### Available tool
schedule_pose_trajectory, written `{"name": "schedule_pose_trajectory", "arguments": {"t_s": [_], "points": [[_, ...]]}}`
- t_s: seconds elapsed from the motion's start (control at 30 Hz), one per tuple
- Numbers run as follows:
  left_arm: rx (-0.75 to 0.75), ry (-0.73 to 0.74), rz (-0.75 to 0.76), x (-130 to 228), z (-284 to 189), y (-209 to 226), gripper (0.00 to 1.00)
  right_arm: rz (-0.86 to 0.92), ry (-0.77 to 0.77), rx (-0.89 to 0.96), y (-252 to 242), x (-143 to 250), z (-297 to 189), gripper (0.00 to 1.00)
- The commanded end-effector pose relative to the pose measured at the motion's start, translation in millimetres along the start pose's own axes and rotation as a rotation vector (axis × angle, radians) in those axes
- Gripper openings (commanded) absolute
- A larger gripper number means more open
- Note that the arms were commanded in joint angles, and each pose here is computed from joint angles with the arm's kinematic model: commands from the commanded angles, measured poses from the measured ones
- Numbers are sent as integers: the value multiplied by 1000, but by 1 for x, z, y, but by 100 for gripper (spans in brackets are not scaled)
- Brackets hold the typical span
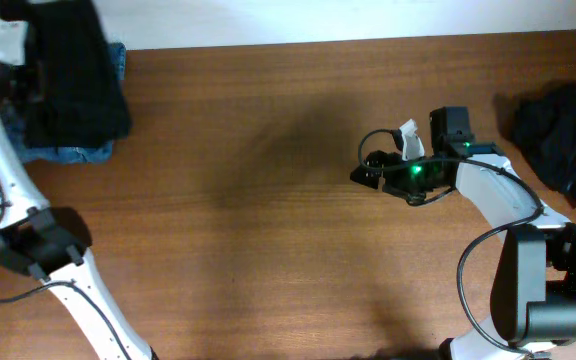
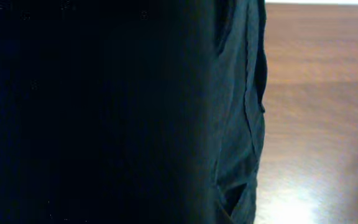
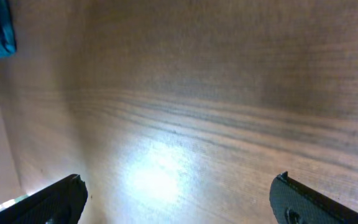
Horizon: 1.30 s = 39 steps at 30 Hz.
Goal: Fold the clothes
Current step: 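Lower the black pants onto the blue jeans stack with the left gripper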
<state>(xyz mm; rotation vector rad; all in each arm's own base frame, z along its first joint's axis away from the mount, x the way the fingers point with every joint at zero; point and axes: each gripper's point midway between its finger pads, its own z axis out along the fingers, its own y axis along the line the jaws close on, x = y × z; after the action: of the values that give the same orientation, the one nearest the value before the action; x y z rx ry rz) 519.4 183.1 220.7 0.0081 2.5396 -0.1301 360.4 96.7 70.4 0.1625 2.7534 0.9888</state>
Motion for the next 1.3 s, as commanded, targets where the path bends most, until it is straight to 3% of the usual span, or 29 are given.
{"name": "schedule_pose_trajectory", "arguments": {"t_s": [0.0,0.3,0.57,0.87,1.0,1.07,1.1,1.2,1.23,1.27], "points": [[4,-121,4,-16,-28,21,0,27,35,22,-7,11,4,99],[-7,-193,21,-29,-30,36,0,43,47,46,-11,14,4,99],[-14,-219,34,-35,-1,50,0,55,62,49,-11,18,3,99],[-4,-163,-7,-10,61,79,1,57,64,49,-12,19,3,99],[-118,-168,-102,-6,70,115,1,56,64,49,-12,19,3,99],[-162,-152,-159,2,75,129,18,56,64,49,-12,19,3,99],[-163,-151,-161,3,76,130,22,56,64,49,-12,19,3,99],[-167,-163,-161,0,76,132,14,56,64,49,-12,19,3,99],[-167,-168,-172,-1,76,132,17,56,64,49,-12,19,3,99],[-167,-170,-183,-1,75,132,27,56,64,49,-12,19,3,99]]}}
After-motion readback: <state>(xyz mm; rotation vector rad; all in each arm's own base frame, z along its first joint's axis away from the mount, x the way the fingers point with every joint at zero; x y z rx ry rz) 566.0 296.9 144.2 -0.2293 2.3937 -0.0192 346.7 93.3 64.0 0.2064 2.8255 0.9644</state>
